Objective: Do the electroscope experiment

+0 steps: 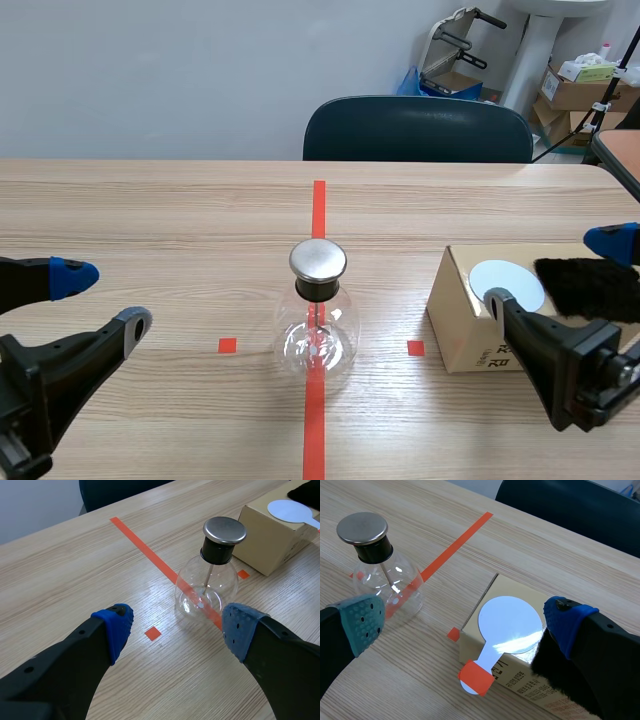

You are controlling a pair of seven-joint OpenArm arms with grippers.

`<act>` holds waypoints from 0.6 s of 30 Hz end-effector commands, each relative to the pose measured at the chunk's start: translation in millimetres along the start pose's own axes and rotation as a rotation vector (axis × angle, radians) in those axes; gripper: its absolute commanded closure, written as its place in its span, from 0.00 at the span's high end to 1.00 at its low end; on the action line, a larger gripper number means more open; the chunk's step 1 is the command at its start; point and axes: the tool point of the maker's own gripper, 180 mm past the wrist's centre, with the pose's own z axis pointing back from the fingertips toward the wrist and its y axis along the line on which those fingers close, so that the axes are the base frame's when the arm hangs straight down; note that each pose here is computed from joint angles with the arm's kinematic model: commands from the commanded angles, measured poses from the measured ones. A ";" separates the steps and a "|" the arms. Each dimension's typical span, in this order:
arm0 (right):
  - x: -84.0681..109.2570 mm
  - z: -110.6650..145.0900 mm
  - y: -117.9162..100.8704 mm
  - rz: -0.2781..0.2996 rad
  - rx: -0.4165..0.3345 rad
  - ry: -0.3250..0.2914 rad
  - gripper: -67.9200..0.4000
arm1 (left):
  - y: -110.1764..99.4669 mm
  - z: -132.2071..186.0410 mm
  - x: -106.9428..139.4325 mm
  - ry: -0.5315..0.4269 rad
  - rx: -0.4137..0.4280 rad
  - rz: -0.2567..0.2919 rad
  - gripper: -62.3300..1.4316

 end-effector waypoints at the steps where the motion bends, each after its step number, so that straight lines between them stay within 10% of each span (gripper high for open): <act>1: 14.6 -1.8 -2.0 0.017 -0.004 -0.054 1.00 | -3.4 -0.6 10.4 -0.034 -0.011 -0.006 0.65; 14: 17.0 -1.7 -1.6 0.020 -0.003 -0.068 1.00 | -3.4 -0.7 10.5 -0.034 -0.011 -0.006 0.65; 18: 11.2 0.0 5.9 0.136 0.024 -0.035 1.00 | -1.9 -0.7 10.5 -0.034 -0.002 -0.007 0.65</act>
